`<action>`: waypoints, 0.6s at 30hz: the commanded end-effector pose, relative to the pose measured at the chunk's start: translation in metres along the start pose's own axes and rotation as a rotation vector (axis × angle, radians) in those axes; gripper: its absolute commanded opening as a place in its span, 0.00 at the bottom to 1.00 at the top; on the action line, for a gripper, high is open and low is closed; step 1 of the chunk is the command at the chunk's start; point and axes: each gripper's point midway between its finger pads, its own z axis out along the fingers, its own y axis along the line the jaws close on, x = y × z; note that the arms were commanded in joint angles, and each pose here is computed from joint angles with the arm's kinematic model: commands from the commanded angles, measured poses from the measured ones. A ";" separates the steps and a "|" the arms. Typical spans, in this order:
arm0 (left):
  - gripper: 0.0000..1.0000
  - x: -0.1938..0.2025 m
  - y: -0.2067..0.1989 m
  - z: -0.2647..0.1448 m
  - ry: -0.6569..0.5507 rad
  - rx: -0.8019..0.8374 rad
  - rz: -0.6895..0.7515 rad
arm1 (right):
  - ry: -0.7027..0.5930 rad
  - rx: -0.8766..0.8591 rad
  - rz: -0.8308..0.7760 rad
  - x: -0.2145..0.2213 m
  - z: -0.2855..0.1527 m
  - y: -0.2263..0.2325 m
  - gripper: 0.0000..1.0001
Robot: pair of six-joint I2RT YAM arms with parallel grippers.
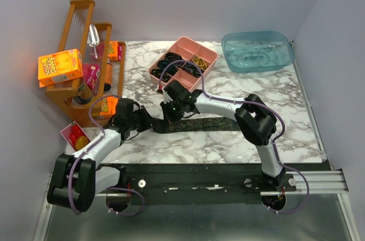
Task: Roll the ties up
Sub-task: Roll the tie at the center of the board.
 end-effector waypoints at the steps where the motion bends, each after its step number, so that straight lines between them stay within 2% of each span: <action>1: 0.11 -0.014 0.004 -0.007 -0.022 -0.103 0.099 | 0.030 0.058 0.015 0.011 -0.004 -0.015 0.01; 18: 0.07 -0.020 -0.003 -0.011 0.007 -0.288 0.256 | 0.046 0.014 0.016 0.008 0.005 -0.008 0.01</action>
